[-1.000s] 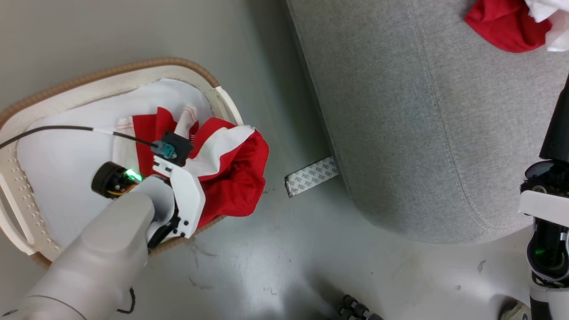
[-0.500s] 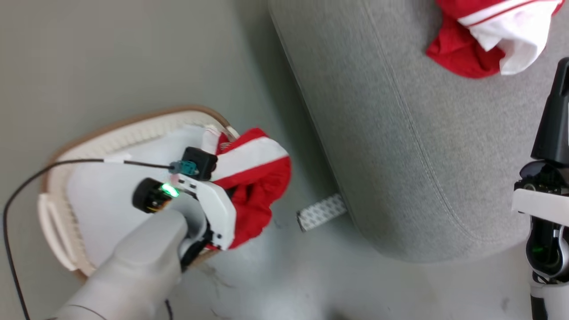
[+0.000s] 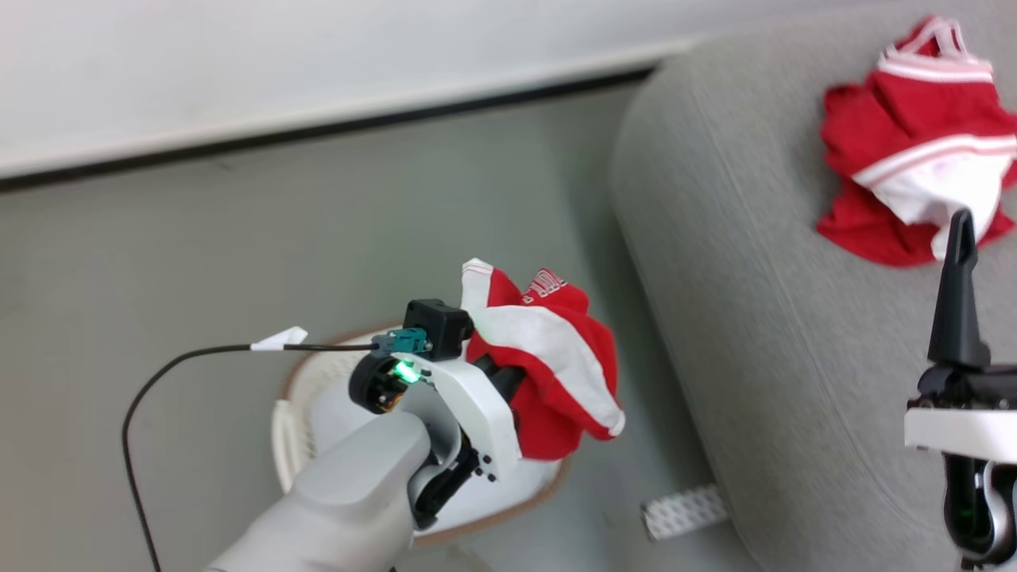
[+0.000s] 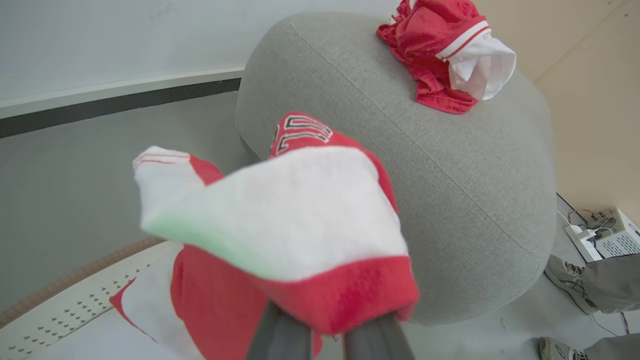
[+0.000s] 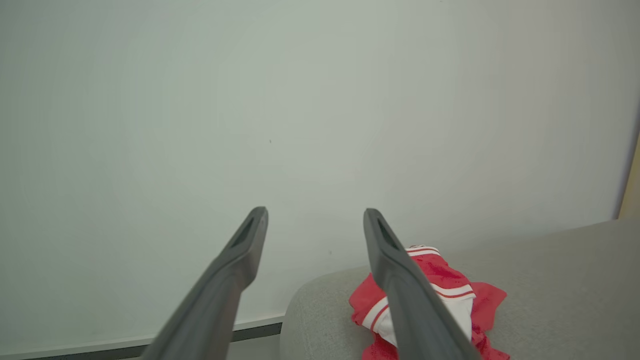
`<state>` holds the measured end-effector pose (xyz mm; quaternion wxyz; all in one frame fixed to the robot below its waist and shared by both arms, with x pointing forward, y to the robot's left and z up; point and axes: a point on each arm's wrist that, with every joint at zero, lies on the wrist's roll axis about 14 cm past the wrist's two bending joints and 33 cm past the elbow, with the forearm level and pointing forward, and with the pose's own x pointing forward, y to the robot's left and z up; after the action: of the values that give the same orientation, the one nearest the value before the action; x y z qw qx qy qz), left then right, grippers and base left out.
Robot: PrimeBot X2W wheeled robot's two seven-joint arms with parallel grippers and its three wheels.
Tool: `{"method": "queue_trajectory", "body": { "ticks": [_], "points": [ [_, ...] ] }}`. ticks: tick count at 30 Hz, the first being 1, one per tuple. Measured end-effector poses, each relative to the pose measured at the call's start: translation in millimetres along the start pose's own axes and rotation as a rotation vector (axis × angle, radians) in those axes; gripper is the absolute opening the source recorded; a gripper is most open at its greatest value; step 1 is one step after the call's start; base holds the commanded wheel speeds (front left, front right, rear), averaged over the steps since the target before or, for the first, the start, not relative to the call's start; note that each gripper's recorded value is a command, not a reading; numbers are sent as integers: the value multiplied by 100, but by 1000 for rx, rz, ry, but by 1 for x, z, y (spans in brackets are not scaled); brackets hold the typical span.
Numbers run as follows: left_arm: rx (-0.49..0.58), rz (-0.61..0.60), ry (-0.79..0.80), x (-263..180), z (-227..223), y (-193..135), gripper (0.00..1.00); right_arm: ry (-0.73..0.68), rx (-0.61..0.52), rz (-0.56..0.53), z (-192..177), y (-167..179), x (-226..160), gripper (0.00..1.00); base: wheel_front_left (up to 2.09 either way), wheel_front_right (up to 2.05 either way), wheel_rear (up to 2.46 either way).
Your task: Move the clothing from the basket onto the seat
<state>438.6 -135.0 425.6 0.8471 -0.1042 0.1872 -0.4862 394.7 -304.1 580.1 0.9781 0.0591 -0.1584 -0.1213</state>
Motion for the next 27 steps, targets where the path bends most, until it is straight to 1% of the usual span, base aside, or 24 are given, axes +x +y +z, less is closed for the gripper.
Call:
{"method": "queue_trajectory", "body": {
  "ticks": [7, 10, 14, 15, 17, 22, 27],
  "points": [
    [53, 54, -182, -38, 75, -12, 0, 17, 75, 80, -1, 27, -15, 100, 0, 0, 0],
    [96, 67, -280, -55, 113, -19, 0, 43, 114, 118, -8, 43, -24, 100, 0, 0, 0],
    [147, 81, -381, -79, 151, -31, 0, 92, 151, 172, -20, 63, -36, 100, 0, 0, 0],
    [183, 88, -423, -90, 167, -36, 0, 107, 168, 206, -23, 76, -42, 100, 0, 0, 0],
    [210, 91, -467, -100, 185, -42, 0, 122, 175, 232, -27, 85, -47, 100, 0, 0, 0],
    [291, 117, -545, -118, 216, -49, 0, 148, 182, 298, -32, 107, -54, 100, 0, 0, 0],
    [289, 119, -554, -120, 217, -49, 0, 175, 175, 338, -39, 118, -59, 100, 0, 0, 0]
  ]
}}
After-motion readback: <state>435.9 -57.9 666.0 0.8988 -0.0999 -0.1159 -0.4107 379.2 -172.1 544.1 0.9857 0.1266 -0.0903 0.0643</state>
